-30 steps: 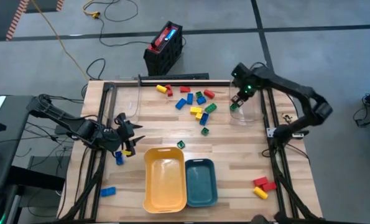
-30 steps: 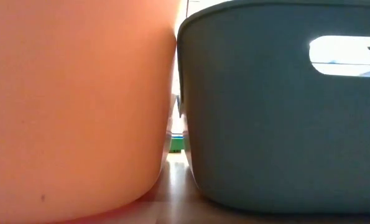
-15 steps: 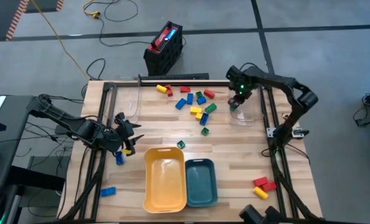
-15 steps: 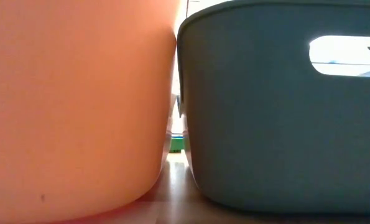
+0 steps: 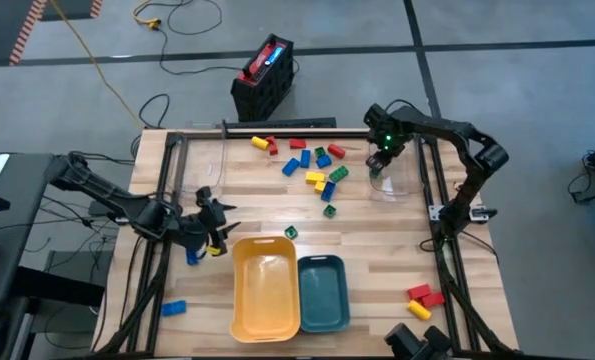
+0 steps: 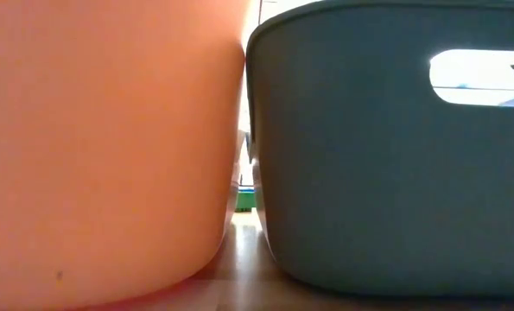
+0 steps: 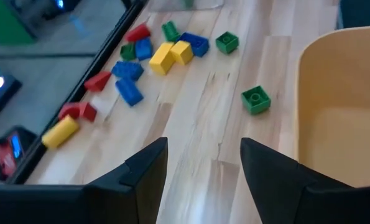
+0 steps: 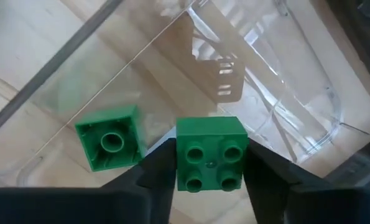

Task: Sort blocks
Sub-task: Put the green game piece into the right transparent bin, then put the yellow block into the yellow bin

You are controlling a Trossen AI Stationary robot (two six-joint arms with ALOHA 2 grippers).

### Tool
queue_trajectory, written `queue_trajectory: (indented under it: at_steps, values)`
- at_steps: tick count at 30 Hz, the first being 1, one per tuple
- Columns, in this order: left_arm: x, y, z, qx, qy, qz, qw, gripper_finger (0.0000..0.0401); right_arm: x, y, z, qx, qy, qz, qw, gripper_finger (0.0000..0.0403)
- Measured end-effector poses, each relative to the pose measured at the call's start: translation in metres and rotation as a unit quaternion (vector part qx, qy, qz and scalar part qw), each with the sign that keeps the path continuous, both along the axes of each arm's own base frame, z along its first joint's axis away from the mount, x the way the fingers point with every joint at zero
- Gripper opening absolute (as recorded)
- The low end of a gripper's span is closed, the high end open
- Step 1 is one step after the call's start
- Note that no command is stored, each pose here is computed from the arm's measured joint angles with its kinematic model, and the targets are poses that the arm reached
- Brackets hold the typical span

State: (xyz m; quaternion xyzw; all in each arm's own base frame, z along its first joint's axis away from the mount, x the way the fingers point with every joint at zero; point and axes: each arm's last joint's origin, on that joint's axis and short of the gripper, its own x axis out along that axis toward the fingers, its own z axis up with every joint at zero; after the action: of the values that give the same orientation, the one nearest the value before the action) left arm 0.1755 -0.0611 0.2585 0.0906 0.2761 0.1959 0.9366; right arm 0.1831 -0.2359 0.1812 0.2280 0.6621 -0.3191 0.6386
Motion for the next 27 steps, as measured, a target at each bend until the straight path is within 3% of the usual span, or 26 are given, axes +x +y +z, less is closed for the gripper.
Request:
queue_trajectory:
  at_steps: [7, 14, 17, 21, 24, 27]
  values:
    - [0.008, -0.004, 0.002, 0.028, -0.008, -0.023, 0.999, 0.0199, -0.005, 0.006, 0.017, -0.013, -0.01, 0.007, 1.0, 0.0238]
    - [0.008, -0.004, 0.003, 0.015, -0.014, -0.031, 0.999, 0.0199, -0.023, 0.036, 0.083, -0.109, -0.09, -0.003, 0.99, 0.0239]
    - [0.008, -0.005, 0.003, 0.004, -0.008, -0.049, 0.999, 0.0199, -0.031, 0.067, 0.119, -0.166, -0.153, 0.002, 0.974, 0.0239]
    - [0.008, -0.006, 0.003, -0.003, -0.004, -0.062, 0.998, 0.0199, -0.043, 0.12, 0.159, -0.228, -0.257, 0.023, 0.939, 0.0239]
    - [0.008, -0.006, 0.002, -0.006, -0.004, -0.062, 0.998, 0.0199, -0.053, 0.159, 0.167, -0.246, -0.317, 0.04, 0.915, 0.0239]
    - [0.008, -0.006, 0.002, -0.013, -0.004, -0.064, 0.998, 0.0199, -0.056, 0.192, 0.156, -0.232, -0.353, 0.059, 0.905, 0.0239]
